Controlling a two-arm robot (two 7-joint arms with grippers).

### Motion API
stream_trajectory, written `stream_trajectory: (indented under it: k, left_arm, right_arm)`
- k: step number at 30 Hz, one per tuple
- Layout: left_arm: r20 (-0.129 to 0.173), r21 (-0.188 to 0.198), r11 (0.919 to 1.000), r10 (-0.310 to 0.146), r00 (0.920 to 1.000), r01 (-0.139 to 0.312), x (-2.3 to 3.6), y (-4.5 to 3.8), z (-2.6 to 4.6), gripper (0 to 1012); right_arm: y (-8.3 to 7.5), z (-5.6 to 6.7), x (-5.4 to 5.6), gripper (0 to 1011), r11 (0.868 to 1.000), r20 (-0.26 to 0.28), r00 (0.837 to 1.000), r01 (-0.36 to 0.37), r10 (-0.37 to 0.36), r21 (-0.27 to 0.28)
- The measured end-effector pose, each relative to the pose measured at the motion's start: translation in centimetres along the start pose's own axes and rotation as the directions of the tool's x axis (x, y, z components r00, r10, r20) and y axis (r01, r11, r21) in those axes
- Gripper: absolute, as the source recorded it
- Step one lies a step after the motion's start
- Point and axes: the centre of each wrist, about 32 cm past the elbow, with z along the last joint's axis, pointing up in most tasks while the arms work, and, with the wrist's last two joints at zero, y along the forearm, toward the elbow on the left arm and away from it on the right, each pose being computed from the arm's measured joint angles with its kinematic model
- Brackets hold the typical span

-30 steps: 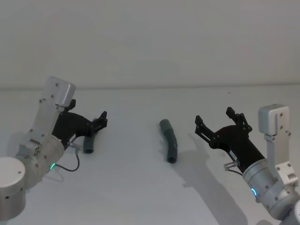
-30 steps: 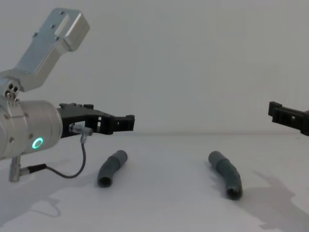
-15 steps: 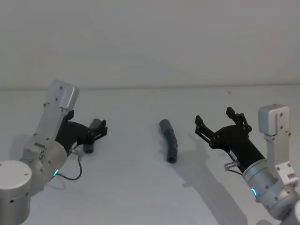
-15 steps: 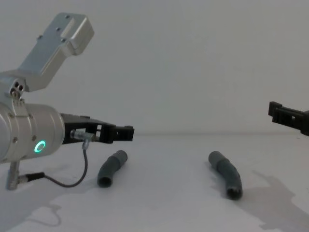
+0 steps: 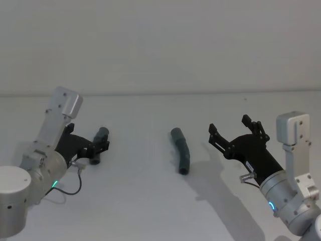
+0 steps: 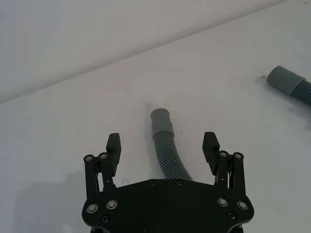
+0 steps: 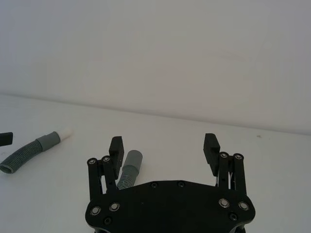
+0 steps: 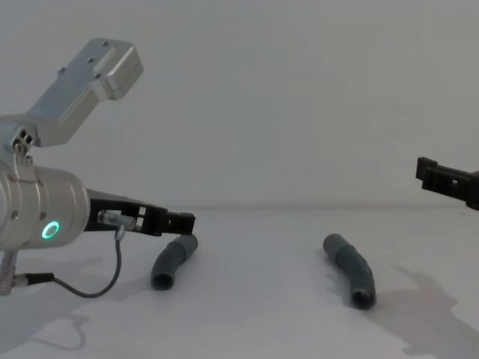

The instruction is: Use both hands to pick up one end of the pipe from the table, align the ends, and insert them.

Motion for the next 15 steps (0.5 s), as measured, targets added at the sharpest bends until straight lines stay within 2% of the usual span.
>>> stream_trajectory:
  k: [6,10,15]
  left_arm:
    - [-0.01,0.016,0.9999,-0.005,0.9999,0.006,0.46,-0.69,-0.08,1001]
    - [-0.028,0.03,0.9995,-0.01,0.9996,0.011,0.75,-1.44,-0.25,1001]
    - [-0.047,0.041,0.999,-0.016,0.9988,0.018,0.82,-2.26,-0.42,1001]
  right_arm:
    - [0.0,0.0,0.0,1000,1.0,0.0,1.0,0.0,0.0,0.0]
    - [0.0,0.0,0.0,1000,1.0,0.0,1.0,0.0,0.0,0.0]
    - [0.0,0.0,0.0,1000,1.0,0.0,1.0,0.0,0.0,0.0]
